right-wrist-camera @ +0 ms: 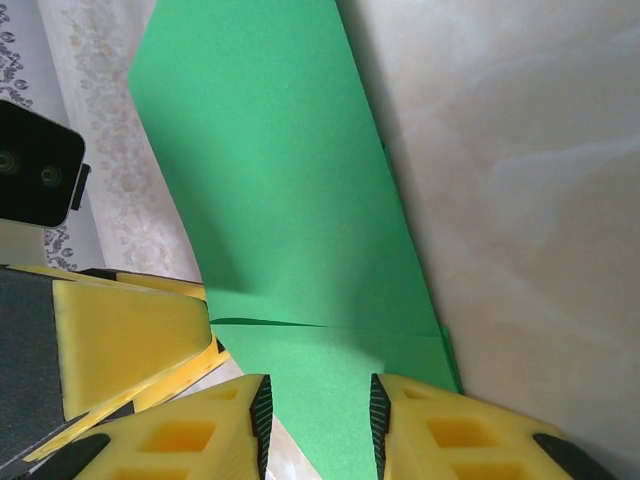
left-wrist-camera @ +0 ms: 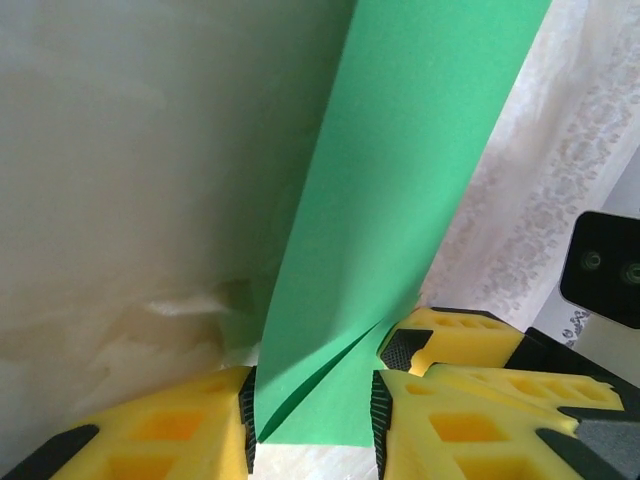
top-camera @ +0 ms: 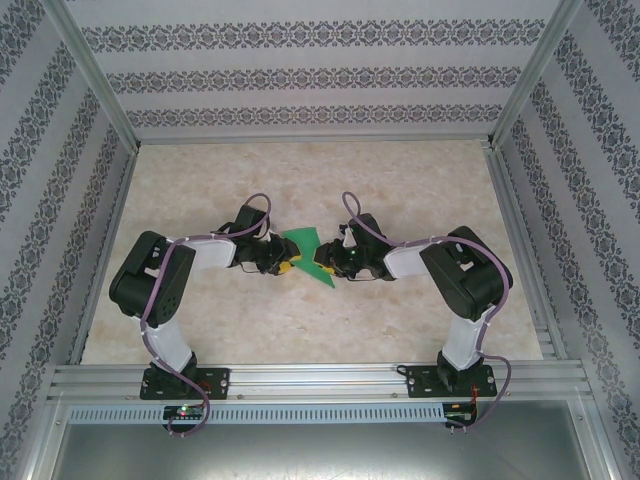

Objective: Fold a paper plane with a square sheet of paper (pick it up from the middle)
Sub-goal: Fold the wing for the fifth time at the center of the table.

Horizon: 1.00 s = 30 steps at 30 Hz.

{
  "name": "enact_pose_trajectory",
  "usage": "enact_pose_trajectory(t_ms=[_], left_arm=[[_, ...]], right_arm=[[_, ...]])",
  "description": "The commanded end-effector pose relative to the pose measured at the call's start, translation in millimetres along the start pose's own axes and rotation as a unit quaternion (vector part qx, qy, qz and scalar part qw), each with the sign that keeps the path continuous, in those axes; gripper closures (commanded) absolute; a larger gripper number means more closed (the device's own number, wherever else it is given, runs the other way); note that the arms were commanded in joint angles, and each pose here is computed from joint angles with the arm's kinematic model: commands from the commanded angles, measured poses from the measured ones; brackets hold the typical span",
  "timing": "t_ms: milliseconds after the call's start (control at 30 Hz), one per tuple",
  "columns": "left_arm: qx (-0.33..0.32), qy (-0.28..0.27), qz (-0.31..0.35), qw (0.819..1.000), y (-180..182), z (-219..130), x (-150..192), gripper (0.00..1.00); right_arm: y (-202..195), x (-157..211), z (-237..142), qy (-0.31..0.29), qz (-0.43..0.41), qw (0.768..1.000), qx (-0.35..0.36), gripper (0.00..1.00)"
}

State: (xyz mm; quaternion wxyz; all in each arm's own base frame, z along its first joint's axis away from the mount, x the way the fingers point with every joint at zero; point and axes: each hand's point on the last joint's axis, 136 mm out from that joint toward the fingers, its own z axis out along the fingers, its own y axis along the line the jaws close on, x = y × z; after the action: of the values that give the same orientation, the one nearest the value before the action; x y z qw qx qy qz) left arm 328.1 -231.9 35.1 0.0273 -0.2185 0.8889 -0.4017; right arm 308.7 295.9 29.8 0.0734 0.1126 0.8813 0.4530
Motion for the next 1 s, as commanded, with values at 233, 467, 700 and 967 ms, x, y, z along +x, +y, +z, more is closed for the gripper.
enact_pose_trajectory(t_ms=[233, 467, 700, 967], left_arm=[[0.06, 0.003, 0.06, 0.996, -24.9, 1.1, -3.1, 0.67], [0.064, 0.008, 0.068, 0.996, -26.2, 1.9, -1.8, 0.74], [0.072, 0.006, 0.082, 0.994, -30.3, -0.6, -0.4, 0.74], [0.06, 0.016, 0.074, 0.995, -25.0, 1.7, 0.9, 0.86]], right_arm=[[-20.2, 6.2, -0.4, 0.016, 0.009, 1.0, 0.013, 0.65], [-7.0, -0.9, -8.3, 0.005, -0.046, 0.999, 0.014, 0.55], [0.9, -6.6, -9.8, 0.0, -0.079, 0.997, 0.017, 0.53], [12.1, -11.0, -15.9, -0.013, -0.13, 0.991, 0.012, 0.46]])
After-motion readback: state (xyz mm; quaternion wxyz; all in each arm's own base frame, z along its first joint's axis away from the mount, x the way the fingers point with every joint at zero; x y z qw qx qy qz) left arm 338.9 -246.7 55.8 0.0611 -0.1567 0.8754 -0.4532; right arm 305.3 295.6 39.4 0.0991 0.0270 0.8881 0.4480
